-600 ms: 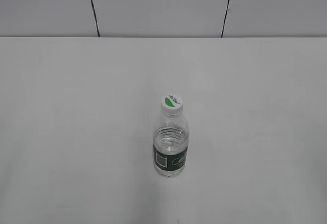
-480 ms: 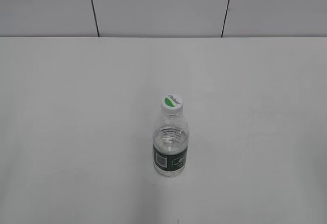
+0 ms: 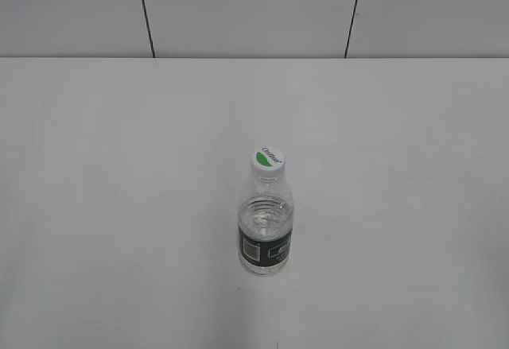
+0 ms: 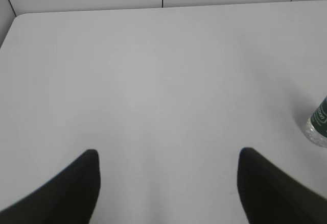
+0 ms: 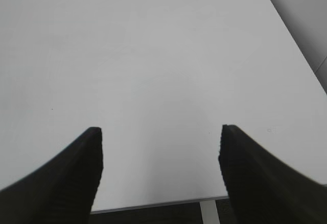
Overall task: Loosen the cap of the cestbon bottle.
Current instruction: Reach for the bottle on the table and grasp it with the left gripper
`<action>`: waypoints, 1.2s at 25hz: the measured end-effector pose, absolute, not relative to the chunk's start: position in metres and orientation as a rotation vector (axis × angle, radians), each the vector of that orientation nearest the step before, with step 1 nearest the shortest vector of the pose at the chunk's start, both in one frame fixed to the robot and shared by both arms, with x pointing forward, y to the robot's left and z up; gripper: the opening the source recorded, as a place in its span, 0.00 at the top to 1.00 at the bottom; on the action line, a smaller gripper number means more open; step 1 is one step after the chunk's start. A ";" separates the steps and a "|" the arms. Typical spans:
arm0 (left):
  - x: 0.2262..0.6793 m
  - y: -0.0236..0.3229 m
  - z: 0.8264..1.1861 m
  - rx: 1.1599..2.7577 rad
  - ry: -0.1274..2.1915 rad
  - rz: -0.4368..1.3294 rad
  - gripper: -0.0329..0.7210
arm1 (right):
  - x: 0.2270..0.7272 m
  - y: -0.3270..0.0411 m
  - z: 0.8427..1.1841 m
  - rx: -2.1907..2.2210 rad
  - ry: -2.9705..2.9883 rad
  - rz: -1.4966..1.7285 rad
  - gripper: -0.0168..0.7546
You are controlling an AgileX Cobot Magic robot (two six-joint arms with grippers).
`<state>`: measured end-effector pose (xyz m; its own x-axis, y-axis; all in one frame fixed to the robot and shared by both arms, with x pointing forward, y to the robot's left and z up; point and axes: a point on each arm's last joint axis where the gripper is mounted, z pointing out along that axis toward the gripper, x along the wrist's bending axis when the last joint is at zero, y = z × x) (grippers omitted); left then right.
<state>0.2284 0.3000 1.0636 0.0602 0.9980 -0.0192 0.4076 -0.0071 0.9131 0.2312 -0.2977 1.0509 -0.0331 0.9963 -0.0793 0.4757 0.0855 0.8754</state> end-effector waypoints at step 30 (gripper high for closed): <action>0.390 0.293 1.119 1.348 1.221 1.151 0.30 | 0.231 -0.298 1.051 1.488 1.613 0.876 0.27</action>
<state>0.3896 0.2934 1.1191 0.0579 0.9973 0.0450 0.1035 -0.0508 0.9933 0.2312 -0.2977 1.0509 -0.0331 0.9963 -0.0793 0.4757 0.0855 0.8754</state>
